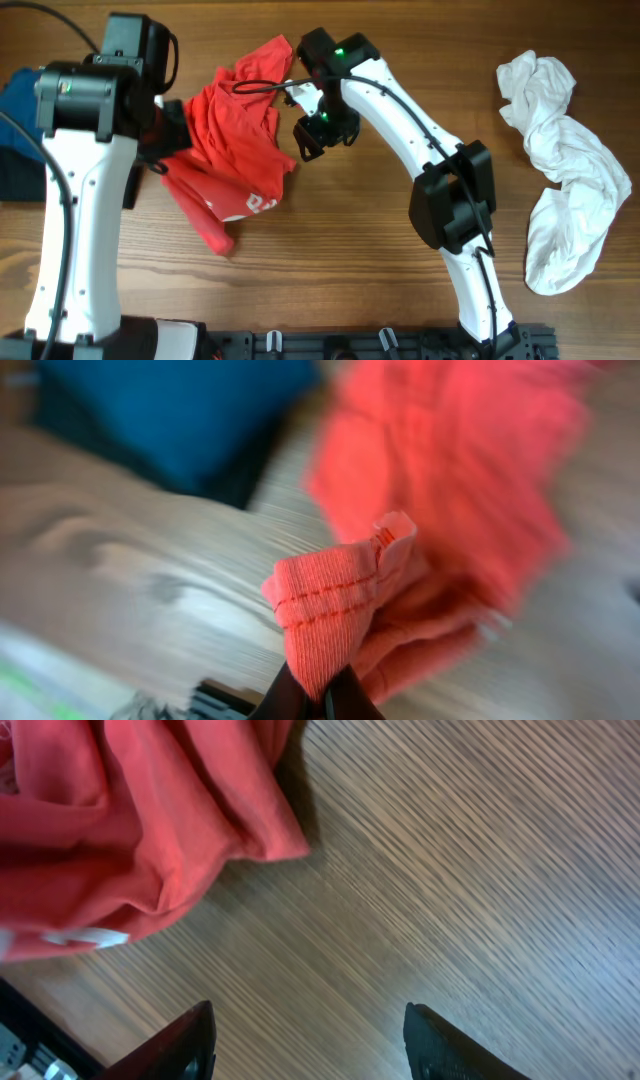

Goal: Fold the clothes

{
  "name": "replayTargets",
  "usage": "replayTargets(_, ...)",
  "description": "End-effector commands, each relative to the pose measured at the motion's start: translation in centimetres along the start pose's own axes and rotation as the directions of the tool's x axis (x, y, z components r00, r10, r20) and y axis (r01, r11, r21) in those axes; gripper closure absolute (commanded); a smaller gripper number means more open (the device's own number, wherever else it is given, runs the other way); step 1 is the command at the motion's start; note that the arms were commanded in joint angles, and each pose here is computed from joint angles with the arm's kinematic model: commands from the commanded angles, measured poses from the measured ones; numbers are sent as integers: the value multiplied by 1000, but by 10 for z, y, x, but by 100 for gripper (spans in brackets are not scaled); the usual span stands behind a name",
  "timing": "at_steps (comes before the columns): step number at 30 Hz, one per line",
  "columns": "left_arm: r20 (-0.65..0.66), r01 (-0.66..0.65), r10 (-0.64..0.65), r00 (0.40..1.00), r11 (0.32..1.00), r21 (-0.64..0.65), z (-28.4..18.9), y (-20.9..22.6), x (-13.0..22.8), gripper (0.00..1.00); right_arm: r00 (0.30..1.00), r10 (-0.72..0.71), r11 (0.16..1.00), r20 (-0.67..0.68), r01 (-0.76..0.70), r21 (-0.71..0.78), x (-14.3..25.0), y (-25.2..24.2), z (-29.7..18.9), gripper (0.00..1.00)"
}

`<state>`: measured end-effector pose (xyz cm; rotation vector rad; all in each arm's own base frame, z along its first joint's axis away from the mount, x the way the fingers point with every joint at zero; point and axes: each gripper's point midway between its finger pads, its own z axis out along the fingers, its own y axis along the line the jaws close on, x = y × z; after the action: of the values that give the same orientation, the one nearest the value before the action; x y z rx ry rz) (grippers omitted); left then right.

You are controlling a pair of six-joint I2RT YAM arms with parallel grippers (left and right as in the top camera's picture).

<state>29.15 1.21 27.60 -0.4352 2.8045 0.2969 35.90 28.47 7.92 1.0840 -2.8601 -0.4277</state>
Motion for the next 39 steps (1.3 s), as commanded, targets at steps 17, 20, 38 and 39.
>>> replayTargets(17,386,628,-516,764,730,-268,-3,145,-57,96,924,-361,932,125,357,58,-47,85,35,36)
replayTargets(20,388,629,-515,764,730,-267,-4,145,-57,96,940,-323,946,113,317,71,-45,82,57,37)
replayTargets(38,391,630,-516,762,730,-263,-4,145,-58,96,938,-322,947,128,318,57,-40,106,99,82)
replayTargets(39,391,630,-516,762,731,-264,-4,145,-58,96,939,-321,947,127,315,62,-40,105,99,83)
